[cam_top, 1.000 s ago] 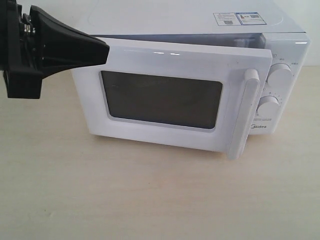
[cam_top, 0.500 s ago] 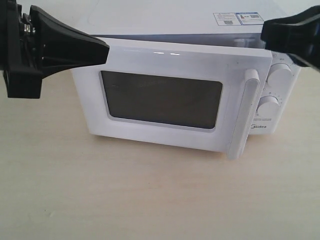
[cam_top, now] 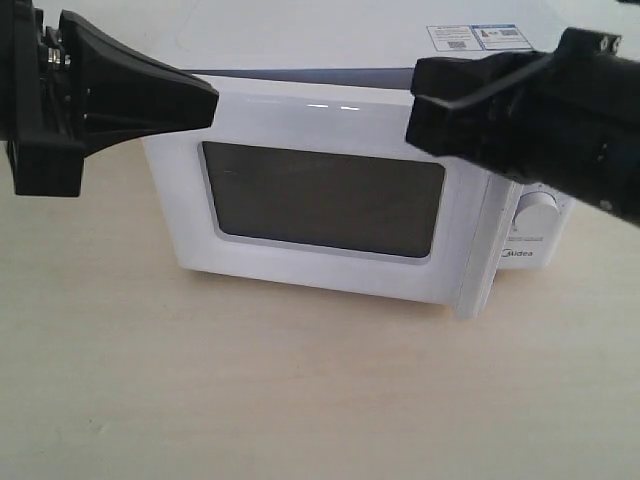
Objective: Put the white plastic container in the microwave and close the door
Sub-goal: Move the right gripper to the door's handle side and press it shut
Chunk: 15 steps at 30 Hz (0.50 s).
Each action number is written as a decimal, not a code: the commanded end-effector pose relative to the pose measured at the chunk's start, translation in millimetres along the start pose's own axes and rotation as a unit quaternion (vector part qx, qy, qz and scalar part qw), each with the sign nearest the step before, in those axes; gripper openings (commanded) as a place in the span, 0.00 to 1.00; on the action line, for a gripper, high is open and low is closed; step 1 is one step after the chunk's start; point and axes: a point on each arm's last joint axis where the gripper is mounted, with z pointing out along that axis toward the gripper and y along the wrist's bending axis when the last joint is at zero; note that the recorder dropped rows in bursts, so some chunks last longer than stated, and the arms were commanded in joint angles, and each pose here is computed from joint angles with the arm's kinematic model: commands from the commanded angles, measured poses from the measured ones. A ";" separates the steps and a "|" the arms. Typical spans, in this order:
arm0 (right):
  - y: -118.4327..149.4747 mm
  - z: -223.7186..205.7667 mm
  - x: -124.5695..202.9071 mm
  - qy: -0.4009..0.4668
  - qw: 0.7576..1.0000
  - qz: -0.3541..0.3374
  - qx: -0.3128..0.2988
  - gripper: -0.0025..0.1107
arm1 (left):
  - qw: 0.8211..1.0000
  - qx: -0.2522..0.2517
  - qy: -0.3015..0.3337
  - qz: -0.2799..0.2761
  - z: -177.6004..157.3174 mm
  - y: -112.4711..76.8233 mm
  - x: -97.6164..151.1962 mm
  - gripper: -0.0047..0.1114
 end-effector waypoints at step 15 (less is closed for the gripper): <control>-25.7 5.1 45.4 -0.021 0.992 0.032 0.117 0.02 | 1.000 0.003 -0.005 -0.003 -0.9 -2.1 -0.9 0.08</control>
